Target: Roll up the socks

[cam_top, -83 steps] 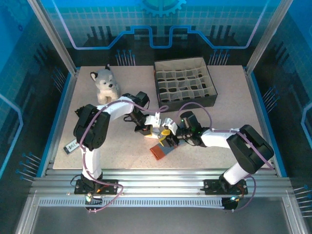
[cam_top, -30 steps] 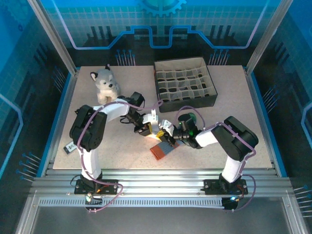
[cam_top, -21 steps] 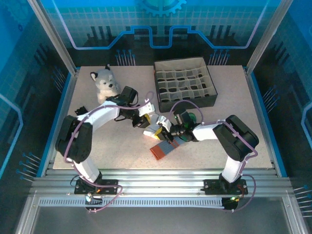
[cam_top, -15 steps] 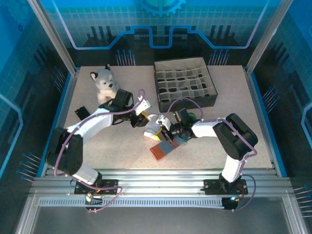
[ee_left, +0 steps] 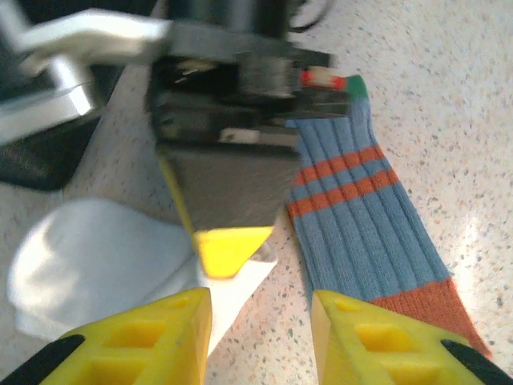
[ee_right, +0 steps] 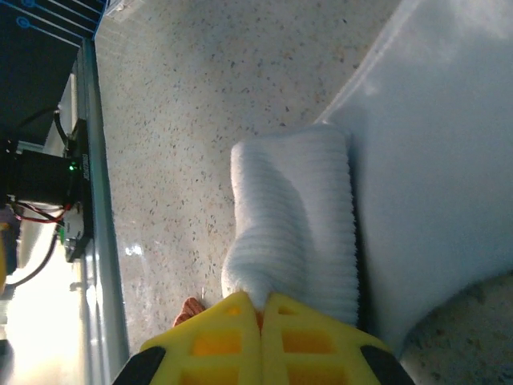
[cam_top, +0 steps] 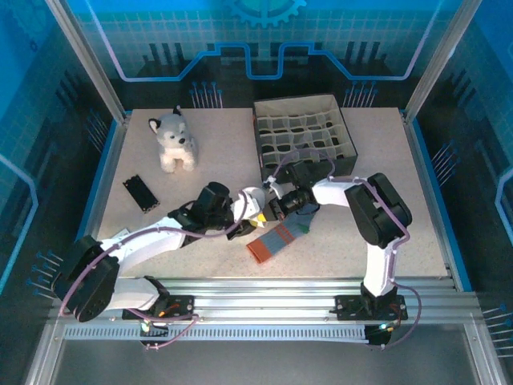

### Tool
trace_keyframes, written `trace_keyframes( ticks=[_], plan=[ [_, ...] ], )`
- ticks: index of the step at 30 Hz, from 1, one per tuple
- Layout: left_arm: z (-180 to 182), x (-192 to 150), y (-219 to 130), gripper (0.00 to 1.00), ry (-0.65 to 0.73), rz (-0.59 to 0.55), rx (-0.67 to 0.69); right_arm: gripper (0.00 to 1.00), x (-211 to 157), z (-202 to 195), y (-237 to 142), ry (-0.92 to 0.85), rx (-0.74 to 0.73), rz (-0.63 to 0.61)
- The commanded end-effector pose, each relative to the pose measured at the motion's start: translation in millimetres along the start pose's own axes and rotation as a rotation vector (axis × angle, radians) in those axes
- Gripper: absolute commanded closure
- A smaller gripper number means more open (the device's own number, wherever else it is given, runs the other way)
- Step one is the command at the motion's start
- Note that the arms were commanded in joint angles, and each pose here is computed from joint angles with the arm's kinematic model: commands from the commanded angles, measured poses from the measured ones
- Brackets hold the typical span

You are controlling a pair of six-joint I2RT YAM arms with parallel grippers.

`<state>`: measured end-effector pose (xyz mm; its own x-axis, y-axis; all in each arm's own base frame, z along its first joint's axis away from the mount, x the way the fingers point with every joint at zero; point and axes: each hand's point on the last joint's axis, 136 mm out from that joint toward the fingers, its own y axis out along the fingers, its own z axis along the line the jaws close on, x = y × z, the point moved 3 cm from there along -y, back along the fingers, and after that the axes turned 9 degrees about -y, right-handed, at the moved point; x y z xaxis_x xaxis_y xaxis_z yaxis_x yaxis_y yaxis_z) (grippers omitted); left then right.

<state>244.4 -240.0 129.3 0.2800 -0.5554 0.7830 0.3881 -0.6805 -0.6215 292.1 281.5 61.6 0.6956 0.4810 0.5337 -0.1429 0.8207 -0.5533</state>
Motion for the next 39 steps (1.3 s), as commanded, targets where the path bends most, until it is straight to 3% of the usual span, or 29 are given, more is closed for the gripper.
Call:
trace_keyframes(
  ticks=[1,8,14,31,36,39],
  plan=[
    [7,-8,11,0.62,0.336,0.030,0.109,1.00,-23,-17,-4,0.230,-0.016,0.087],
    [23,-25,28,0.63,0.588,0.147,0.152,1.00,-30,-31,-10,0.328,-0.072,0.163],
    [25,-40,44,0.64,0.626,0.186,0.106,1.00,-30,-36,-13,0.351,-0.105,0.182],
    [42,-36,64,0.60,0.679,0.192,0.123,1.00,-28,-39,-12,0.360,-0.105,0.217],
    [43,-28,61,0.59,0.685,0.157,0.134,1.00,-28,-40,-12,0.366,-0.110,0.227],
    [41,-12,50,0.59,0.630,0.075,0.133,1.00,-27,-41,-13,0.366,-0.119,0.231]
  ],
)
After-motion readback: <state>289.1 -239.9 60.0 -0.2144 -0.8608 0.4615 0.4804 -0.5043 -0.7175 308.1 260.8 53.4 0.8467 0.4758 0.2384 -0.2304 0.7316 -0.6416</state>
